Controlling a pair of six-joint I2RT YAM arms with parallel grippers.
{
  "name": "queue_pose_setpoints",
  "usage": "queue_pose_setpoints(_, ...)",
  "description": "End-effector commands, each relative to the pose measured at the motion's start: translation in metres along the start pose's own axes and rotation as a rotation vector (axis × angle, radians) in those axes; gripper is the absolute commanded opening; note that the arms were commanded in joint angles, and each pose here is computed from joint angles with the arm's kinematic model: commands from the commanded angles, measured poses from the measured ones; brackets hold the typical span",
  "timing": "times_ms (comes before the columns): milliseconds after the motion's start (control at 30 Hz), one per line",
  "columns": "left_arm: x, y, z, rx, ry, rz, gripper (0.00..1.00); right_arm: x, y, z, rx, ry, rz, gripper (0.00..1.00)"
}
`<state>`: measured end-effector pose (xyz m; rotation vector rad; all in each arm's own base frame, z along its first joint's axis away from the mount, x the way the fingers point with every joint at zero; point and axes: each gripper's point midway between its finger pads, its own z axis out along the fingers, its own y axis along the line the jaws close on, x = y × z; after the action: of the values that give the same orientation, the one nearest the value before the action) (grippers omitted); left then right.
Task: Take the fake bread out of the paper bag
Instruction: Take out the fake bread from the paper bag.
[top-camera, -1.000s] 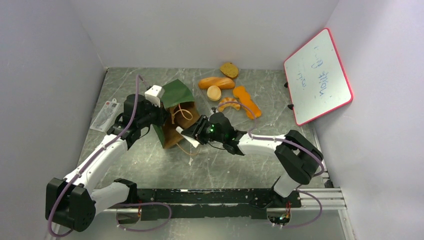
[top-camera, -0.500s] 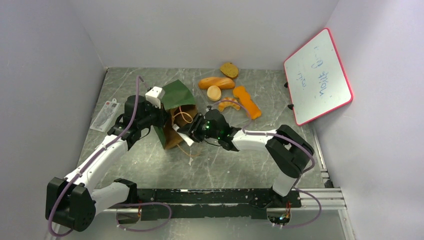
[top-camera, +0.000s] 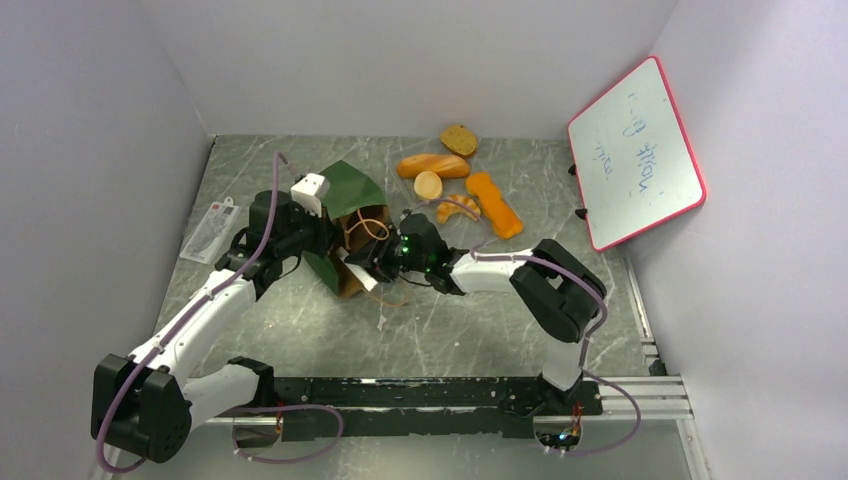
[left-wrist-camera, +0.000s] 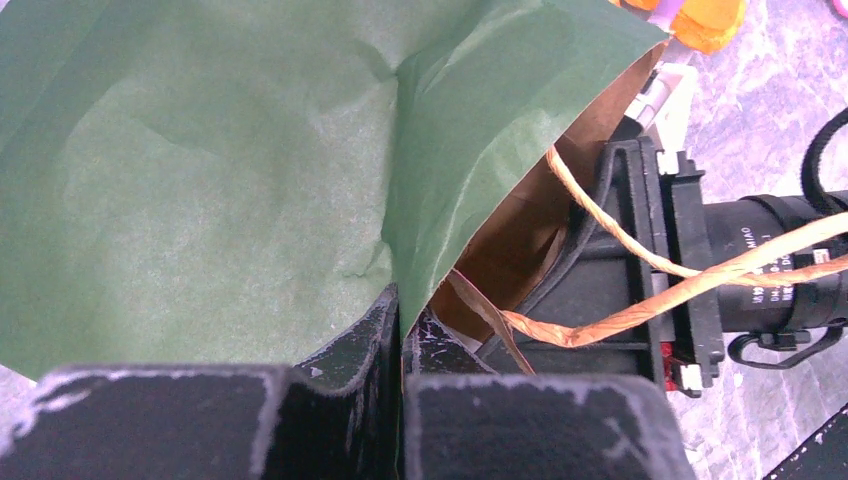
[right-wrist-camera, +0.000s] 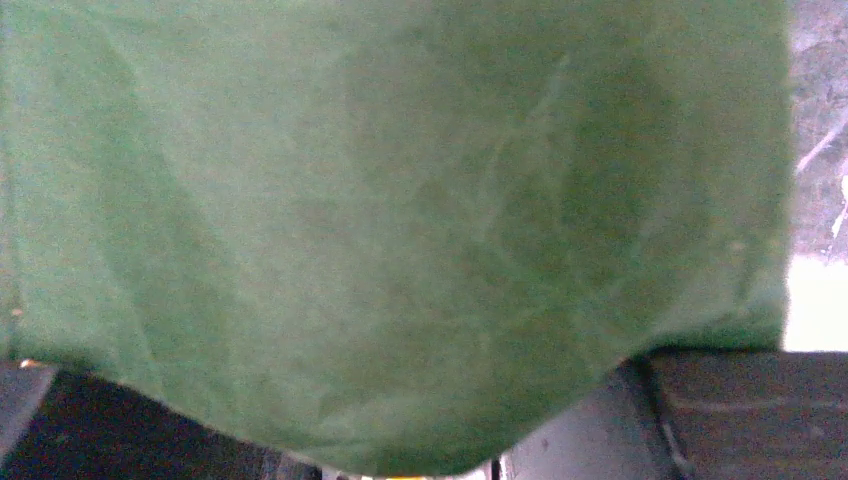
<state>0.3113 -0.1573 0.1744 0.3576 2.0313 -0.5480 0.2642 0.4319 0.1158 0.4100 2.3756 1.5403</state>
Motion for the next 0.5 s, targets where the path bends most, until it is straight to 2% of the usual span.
queue_pose_setpoints(0, -0.011, -0.015, -0.001, 0.067, -0.04, 0.026, 0.07, 0.0, 0.015, 0.008, -0.056, 0.03, 0.001, 0.48)
queue_pose_setpoints(133, -0.009, -0.015, -0.001, 0.065, -0.035, 0.029, 0.07, 0.002, 0.016, 0.015, -0.064, 0.054, 0.002, 0.47)
queue_pose_setpoints(200, -0.009, -0.015, 0.0, 0.066, -0.035, 0.029, 0.07, 0.004, 0.017, 0.018, -0.075, 0.072, 0.009, 0.43)
queue_pose_setpoints(333, -0.009, -0.013, 0.0, 0.053, -0.035, 0.027, 0.07, 0.009, 0.014, 0.018, -0.091, 0.093, 0.032, 0.21)
queue_pose_setpoints(467, -0.011, -0.009, -0.001, 0.028, -0.042, 0.021, 0.07, 0.006, 0.02, 0.014, -0.108, 0.086, 0.033, 0.05)
